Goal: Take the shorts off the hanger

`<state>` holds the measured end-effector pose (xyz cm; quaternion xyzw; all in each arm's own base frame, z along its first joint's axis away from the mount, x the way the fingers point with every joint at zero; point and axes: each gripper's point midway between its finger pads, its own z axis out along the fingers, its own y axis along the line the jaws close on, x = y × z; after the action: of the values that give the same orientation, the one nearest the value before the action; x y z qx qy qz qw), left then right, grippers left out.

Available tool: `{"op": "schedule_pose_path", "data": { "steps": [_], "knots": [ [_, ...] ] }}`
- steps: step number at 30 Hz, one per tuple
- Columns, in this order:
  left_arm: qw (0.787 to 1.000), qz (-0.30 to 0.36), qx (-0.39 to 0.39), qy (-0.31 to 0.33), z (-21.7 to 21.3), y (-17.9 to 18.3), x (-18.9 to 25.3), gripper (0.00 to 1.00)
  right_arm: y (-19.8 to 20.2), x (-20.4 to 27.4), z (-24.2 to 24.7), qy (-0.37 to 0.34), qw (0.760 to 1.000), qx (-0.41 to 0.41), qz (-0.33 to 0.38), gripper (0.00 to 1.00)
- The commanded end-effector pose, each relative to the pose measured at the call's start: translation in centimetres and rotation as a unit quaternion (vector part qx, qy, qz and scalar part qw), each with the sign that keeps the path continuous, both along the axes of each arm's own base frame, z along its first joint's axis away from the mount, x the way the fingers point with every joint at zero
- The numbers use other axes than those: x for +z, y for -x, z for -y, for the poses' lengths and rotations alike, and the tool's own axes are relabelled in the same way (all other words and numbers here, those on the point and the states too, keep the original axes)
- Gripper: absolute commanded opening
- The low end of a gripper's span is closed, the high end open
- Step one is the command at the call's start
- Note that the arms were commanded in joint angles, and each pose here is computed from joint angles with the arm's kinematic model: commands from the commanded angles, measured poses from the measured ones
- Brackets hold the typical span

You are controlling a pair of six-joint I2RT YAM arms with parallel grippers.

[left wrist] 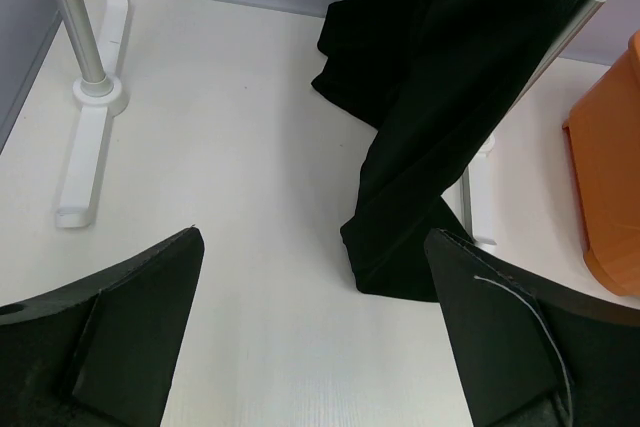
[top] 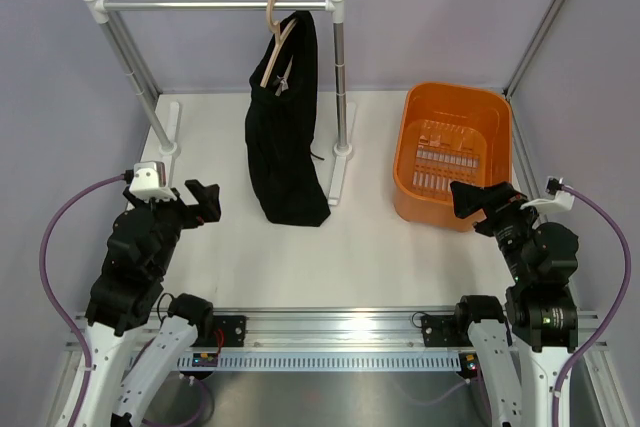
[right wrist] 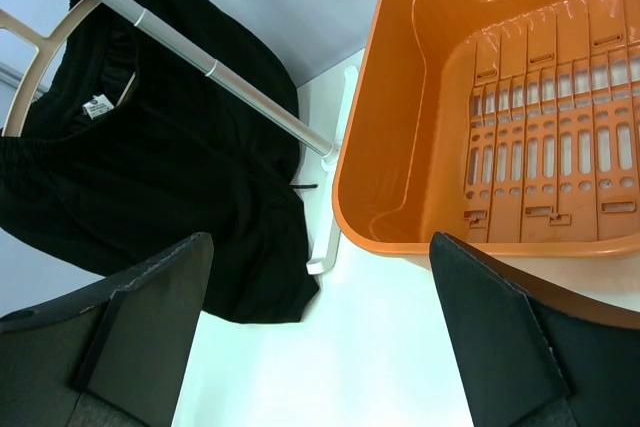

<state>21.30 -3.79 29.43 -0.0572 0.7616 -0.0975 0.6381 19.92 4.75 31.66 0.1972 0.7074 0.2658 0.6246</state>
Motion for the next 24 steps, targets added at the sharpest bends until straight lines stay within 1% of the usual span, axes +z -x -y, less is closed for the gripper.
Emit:
{"op": "schedule_pose_path", "data": {
  "steps": [1, 11, 15, 17, 18, 19, 20, 21, 22, 23, 24],
  "knots": [
    [0.999, 0.029, -0.004, 0.016, 0.3, -0.2, 1.4, 0.99, 0.4, 1.8, -0.1, 0.002, 1.0, 0.004, 0.03, 1.0],
    [0.999, 0.03, -0.006, 0.018, 0.4, -0.3, 1.5, 0.99, 0.5, 1.4, 0.0, 0.008, 1.0, 0.001, 0.025, 1.0],
    [0.999, 0.028, -0.02, 0.02, 1.2, -1.1, 2.2, 0.99, 0.4, 1.4, 0.2, 0.012, 1.0, -0.002, 0.021, 1.0],
    [0.998, 0.047, -0.04, 0.031, 2.0, -1.2, 4.8, 0.99, 0.2, 1.2, 0.1, 0.014, 1.0, 0.0, 0.015, 1.0],
    [0.998, 0.039, -0.045, 0.033, 2.5, -2.1, 5.2, 0.99, 0.1, 1.2, 0.0, 0.013, 1.0, 0.003, 0.013, 1.0],
    [0.996, 0.062, -0.051, 0.045, 2.7, -2.1, 8.0, 0.99, -0.1, 1.0, -0.1, 0.013, 1.0, 0.008, 0.008, 0.99],
    [0.995, 0.066, -0.056, 0.047, 3.1, -2.5, 9.1, 0.99, -0.1, 1.0, -0.2, 0.012, 1.0, 0.009, 0.007, 0.99],
    [0.996, 0.046, -0.061, 0.042, 3.8, -4.2, 9.1, 0.99, -0.2, 0.8, -0.2, 0.011, 1.0, 0.01, 0.005, 0.99],
    [0.996, 0.051, -0.065, 0.043, 4.2, -4.9, 10.2, 0.99, -0.2, 0.9, -0.4, 0.01, 1.0, 0.015, 0.006, 1.0],
    [0.993, 0.078, -0.069, 0.048, 4.4, -5.3, 13.2, 0.99, -0.3, 0.8, -0.4, 0.008, 1.0, 0.016, 0.006, 1.0],
    [0.993, 0.086, -0.073, 0.046, 4.8, -6.1, 14.3, 0.99, -0.3, 1.0, -0.5, 0.007, 1.0, 0.018, 0.009, 1.0]
  ]
}}
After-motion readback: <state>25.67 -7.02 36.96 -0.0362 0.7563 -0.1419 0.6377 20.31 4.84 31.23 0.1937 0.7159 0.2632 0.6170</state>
